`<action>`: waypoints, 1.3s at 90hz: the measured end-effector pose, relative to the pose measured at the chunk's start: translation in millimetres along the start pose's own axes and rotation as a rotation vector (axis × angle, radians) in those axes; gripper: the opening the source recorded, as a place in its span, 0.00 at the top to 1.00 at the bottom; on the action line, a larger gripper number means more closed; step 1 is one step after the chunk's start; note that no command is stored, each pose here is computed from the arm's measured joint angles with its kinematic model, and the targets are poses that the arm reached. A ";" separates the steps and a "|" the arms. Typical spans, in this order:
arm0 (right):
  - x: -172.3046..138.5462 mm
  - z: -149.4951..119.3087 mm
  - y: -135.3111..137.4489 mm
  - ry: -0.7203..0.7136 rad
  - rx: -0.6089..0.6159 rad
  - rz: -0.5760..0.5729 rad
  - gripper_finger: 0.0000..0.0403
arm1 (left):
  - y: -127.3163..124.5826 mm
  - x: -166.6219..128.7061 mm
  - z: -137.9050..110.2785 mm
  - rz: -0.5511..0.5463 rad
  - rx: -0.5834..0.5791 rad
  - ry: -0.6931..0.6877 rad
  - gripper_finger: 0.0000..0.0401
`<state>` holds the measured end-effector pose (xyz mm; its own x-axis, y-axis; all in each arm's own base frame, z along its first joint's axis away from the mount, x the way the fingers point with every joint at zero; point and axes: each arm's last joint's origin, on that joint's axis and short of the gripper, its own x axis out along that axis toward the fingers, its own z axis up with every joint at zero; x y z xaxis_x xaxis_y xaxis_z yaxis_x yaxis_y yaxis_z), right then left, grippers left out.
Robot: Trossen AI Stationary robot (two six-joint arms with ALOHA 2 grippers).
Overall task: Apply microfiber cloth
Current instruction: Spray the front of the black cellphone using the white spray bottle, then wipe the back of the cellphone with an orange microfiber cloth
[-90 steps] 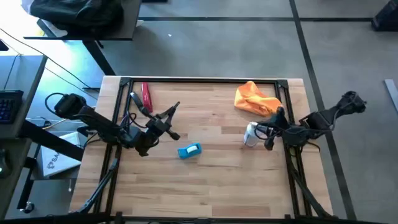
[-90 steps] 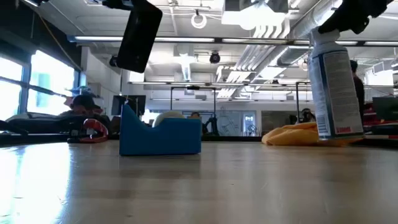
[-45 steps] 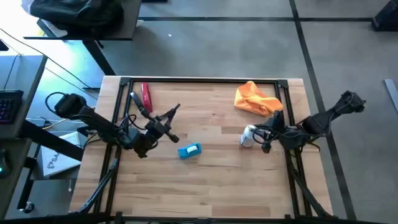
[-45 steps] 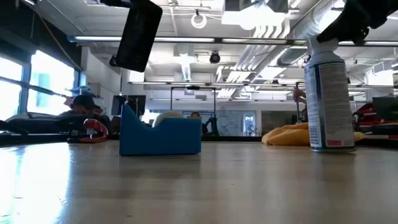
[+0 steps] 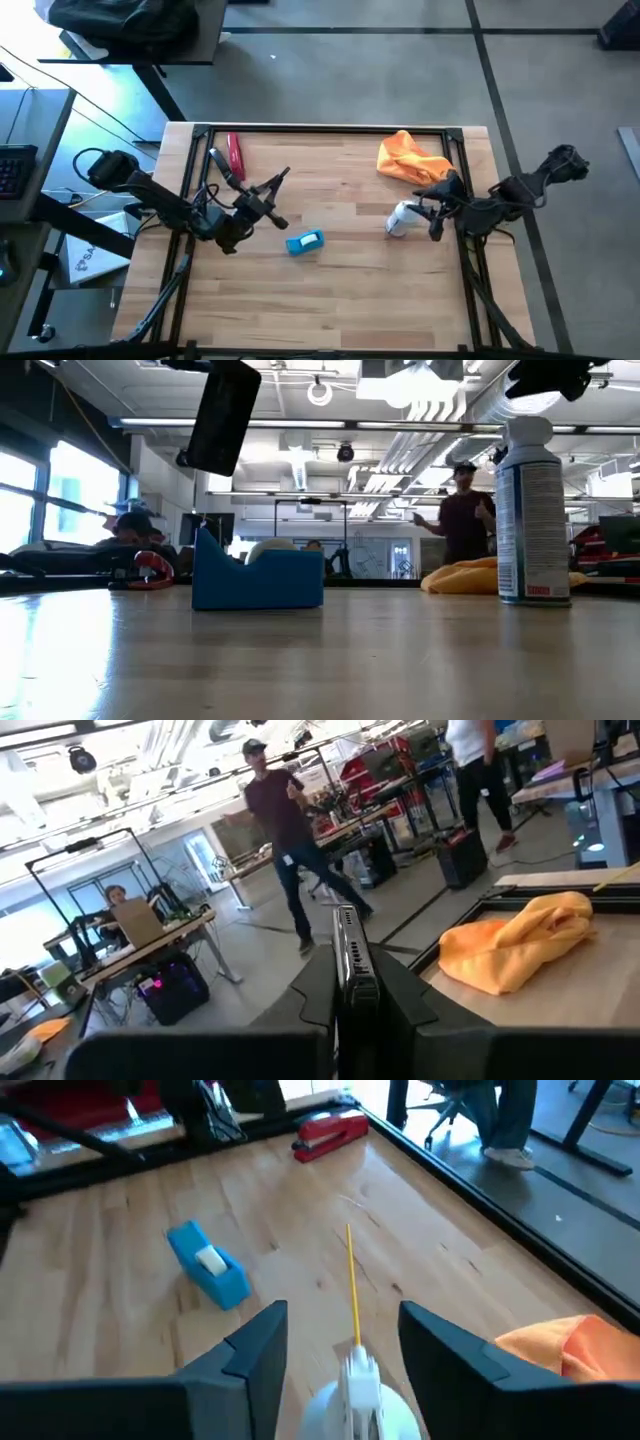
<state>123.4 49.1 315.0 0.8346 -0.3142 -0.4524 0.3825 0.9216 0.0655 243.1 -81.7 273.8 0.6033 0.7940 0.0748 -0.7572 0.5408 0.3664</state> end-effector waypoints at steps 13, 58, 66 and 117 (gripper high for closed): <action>-6.3 13.3 -2.6 -0.042 0.024 -0.016 0.55 | -4.4 0.6 1.0 -0.121 -0.059 -0.086 0.97; 21.6 23.5 -57.9 0.133 0.159 -0.404 0.55 | -8.0 30.1 -10.5 -0.493 -0.306 -0.226 0.97; 33.5 25.1 -72.1 0.200 0.195 -0.459 0.54 | -7.0 35.9 -13.6 -0.493 -0.318 -0.203 0.97; 149.8 -6.7 -178.6 0.735 0.367 -0.444 0.54 | 2.1 62.5 -34.7 -0.556 -0.593 -0.076 0.97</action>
<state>177.5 -161.1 229.6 0.1702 -0.2820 -0.9442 0.8122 0.5828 -0.0277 270.5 -21.3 247.0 0.9292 0.3564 0.0972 -0.3356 0.9244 -0.1816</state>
